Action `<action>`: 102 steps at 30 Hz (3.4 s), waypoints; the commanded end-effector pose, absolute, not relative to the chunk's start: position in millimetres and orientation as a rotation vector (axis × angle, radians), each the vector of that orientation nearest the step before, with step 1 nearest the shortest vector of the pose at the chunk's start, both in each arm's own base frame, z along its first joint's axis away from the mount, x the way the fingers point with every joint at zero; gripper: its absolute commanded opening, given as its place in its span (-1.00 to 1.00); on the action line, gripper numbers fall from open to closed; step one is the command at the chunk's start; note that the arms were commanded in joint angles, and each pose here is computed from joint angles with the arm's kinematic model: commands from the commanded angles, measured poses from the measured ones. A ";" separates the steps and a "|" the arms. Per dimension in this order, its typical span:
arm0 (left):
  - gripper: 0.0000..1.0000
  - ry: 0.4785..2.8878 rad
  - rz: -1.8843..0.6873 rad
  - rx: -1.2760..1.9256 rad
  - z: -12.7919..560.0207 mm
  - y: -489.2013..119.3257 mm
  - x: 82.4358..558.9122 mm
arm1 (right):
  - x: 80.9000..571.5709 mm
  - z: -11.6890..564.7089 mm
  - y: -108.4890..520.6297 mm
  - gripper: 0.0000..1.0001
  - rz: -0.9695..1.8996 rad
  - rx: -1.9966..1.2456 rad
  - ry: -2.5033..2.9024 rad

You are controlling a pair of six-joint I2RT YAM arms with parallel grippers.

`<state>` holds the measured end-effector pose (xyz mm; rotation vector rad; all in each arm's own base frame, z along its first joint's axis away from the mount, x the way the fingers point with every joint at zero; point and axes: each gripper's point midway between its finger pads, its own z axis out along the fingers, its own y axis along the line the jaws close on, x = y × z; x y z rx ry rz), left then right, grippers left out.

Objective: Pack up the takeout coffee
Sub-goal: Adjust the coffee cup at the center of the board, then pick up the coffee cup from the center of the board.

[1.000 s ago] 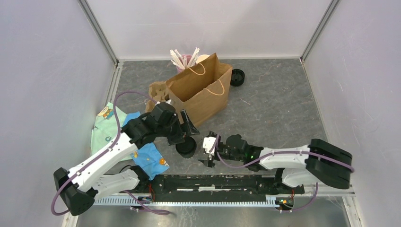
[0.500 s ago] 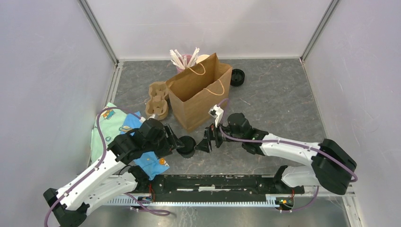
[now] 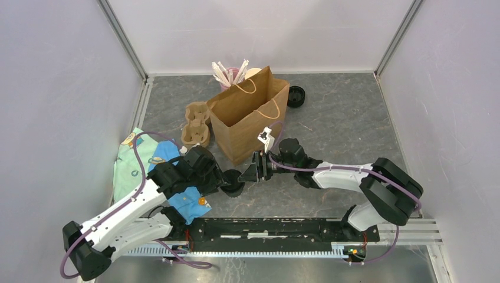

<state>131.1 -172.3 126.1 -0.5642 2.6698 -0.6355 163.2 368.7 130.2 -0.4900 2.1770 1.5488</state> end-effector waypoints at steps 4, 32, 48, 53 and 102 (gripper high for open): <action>0.14 2.668 -0.585 -0.570 110.9 -166.5 132.2 | 162.4 119.1 376.6 0.23 1.590 -0.502 2.154; -0.07 2.637 -0.758 -0.688 86.7 -174.1 121.2 | 148.0 45.8 330.8 0.30 1.130 -0.820 2.379; 0.26 2.542 -0.786 -0.570 136.8 -181.9 142.3 | 176.2 105.8 299.9 0.94 0.702 -0.937 2.368; 0.47 2.499 -0.727 -0.528 164.6 -169.4 145.3 | 162.7 124.7 311.0 0.92 0.624 -0.982 2.290; 0.61 2.331 -0.717 -0.647 207.4 -136.1 144.5 | 187.6 174.2 392.5 0.92 0.531 -1.155 2.106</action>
